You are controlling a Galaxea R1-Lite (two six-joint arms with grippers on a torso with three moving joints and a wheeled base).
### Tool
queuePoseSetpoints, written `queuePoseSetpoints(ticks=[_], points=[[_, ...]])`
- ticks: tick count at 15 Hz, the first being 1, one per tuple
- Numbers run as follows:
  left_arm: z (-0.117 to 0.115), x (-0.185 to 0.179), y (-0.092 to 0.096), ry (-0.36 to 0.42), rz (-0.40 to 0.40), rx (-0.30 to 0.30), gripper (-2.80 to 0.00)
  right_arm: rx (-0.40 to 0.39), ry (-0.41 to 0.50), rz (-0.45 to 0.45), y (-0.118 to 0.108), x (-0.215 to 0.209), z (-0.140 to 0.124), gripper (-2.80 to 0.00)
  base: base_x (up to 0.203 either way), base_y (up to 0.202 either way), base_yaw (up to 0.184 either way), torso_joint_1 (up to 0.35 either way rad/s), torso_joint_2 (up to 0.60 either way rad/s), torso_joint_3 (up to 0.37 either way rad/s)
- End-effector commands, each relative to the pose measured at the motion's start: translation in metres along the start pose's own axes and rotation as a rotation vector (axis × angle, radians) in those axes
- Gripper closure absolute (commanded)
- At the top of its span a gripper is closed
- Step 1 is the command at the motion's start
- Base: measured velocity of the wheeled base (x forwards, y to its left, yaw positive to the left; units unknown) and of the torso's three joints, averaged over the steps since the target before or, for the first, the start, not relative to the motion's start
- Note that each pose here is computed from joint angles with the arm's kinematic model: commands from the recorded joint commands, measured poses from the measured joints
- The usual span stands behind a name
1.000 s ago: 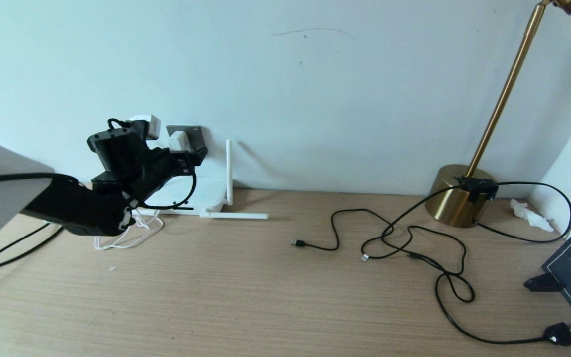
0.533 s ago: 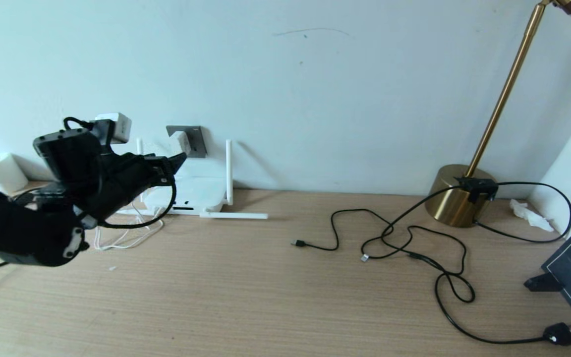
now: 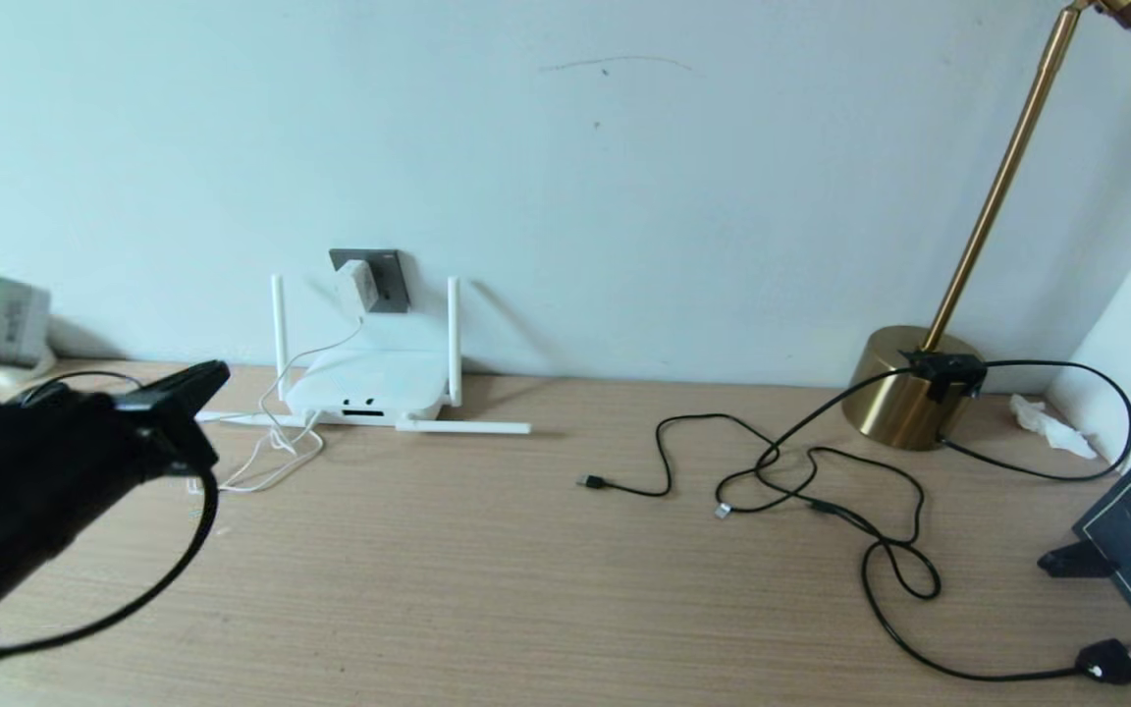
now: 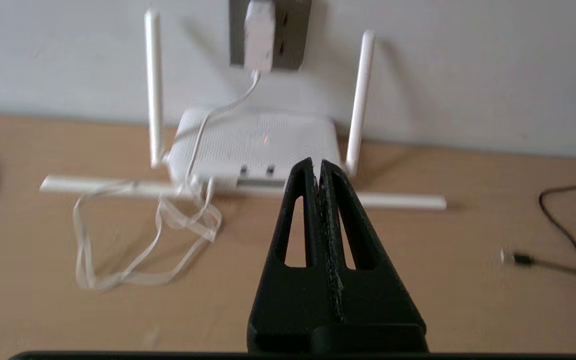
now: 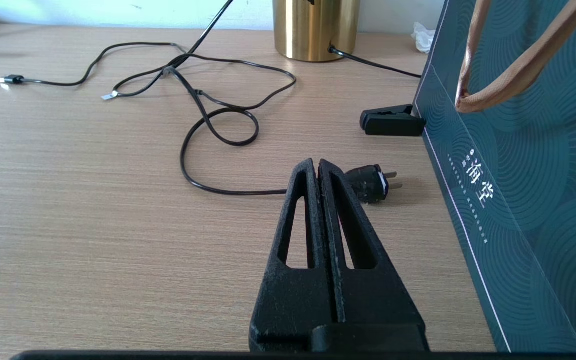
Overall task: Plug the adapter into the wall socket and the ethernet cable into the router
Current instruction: Pick up cable
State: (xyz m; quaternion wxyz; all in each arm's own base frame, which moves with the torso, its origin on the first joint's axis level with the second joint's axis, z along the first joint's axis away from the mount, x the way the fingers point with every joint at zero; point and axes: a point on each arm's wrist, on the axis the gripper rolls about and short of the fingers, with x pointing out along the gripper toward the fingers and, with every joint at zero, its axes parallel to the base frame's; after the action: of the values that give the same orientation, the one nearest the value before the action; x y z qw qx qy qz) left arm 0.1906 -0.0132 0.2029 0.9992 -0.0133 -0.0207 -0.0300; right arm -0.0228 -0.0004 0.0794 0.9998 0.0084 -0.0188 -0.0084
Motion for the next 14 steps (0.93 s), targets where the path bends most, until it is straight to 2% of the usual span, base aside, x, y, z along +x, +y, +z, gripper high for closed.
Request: queuePoseSetpoints(ticks=[1,4,5,6,8,10,12,14], points=[[-0.008,-0.058,0.002,-0.050,0.043,-0.002,0.00,0.000,0.010,0.000,0.000,0.001,-0.003,0.00,0.000,0.000,0.000,0.000,0.00,0.000],[-0.014,-0.101,0.005,-0.081,0.126,0.006,0.00,0.000,0.010,0.000,0.000,0.001,-0.003,0.00,0.000,0.000,0.000,0.000,0.00,0.000],[-0.015,-0.115,0.007,-0.050,0.191,0.029,0.00,0.000,0.010,0.000,0.000,0.001,-0.003,0.00,0.000,0.000,0.000,0.000,0.00,0.000],[-0.017,-0.127,0.009,0.005,0.259,0.051,0.00,0.000,0.010,0.000,0.000,0.001,-0.003,0.00,0.000,0.000,0.000,0.000,0.00,0.000],[-0.021,-0.161,0.012,0.186,0.411,0.096,0.00,0.000,0.010,0.000,0.000,0.001,-0.003,0.00,0.000,0.000,0.000,0.000,0.00,0.000],[-0.025,-0.195,0.012,0.329,0.581,0.108,0.00,0.000,0.010,0.000,0.000,0.001,-0.003,0.00,0.000,0.000,0.000,0.000,0.00,0.000],[-0.029,-0.203,0.012,0.384,0.767,0.050,0.00,0.000,0.010,0.000,0.000,0.001,-0.003,0.00,0.000,0.000,0.000,0.000,0.00,0.000],[-0.033,-0.196,0.014,0.445,0.874,0.011,0.00,0.000,0.010,0.000,0.000,0.001,-0.003,0.00,0.000,0.000,0.000,0.000,0.00,0.000]])
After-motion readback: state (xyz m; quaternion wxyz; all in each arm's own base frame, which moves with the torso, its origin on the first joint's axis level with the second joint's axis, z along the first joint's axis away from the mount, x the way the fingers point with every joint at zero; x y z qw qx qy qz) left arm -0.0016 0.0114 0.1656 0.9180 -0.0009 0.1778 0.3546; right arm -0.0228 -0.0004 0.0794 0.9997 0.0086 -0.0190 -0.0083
